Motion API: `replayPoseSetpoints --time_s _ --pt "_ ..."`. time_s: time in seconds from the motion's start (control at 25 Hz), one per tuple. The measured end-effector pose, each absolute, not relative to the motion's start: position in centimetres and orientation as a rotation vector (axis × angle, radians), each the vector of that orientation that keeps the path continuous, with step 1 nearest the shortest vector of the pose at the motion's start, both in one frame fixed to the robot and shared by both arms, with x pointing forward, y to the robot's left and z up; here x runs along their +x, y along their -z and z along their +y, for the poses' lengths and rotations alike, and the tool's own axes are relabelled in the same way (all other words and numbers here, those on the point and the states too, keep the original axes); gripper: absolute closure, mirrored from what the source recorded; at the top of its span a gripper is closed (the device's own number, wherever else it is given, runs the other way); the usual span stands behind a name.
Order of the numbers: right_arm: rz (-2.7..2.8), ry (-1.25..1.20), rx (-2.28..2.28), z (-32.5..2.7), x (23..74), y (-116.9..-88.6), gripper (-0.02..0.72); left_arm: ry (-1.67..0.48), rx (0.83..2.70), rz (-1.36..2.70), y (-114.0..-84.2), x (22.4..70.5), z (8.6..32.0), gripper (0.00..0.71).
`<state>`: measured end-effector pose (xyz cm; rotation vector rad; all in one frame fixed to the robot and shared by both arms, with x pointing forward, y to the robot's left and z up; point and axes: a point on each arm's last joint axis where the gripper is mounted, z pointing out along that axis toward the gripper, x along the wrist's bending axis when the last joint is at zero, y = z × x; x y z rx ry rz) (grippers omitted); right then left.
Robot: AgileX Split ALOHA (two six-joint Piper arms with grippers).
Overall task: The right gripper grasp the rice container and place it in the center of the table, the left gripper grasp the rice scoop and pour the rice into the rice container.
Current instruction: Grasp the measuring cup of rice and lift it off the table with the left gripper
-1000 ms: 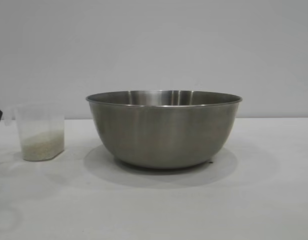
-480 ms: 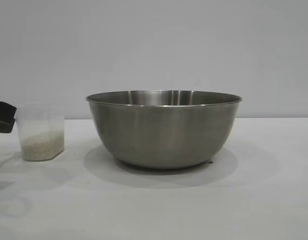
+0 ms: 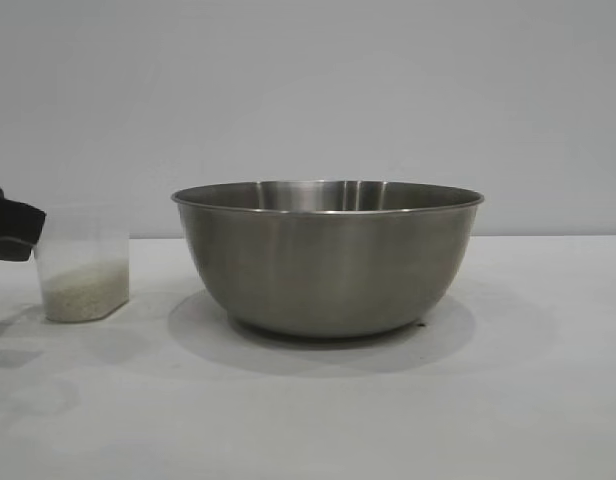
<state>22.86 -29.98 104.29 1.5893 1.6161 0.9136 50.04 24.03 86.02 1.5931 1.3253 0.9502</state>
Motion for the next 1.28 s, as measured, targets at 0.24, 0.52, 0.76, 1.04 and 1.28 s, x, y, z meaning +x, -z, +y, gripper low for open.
replayPoseSetpoints --time_s 0.24,0.52,0.76,1.04,1.28 --pt "1.616 -0.914 1.589 -30.0 22.9 -104.3 0.183 -0.962 1.572 1.316 -86.2 50.8 23.8 0.488" --pt "1.616 -0.914 1.589 -30.0 22.9 -104.3 0.183 -0.933 1.602 1.240 -85.7 52.0 22.9 0.488" --pt "1.616 -0.914 1.589 -30.0 22.9 -104.3 0.183 -0.960 1.644 1.119 -86.2 53.1 22.1 0.710" --pt "1.616 -0.914 1.589 -30.0 22.9 -104.3 0.183 -0.989 1.683 1.062 -86.2 53.3 21.9 0.710" --pt "1.616 -0.914 1.589 -30.0 22.9 -104.3 0.183 -1.055 1.685 1.008 -87.5 53.5 22.0 0.710"
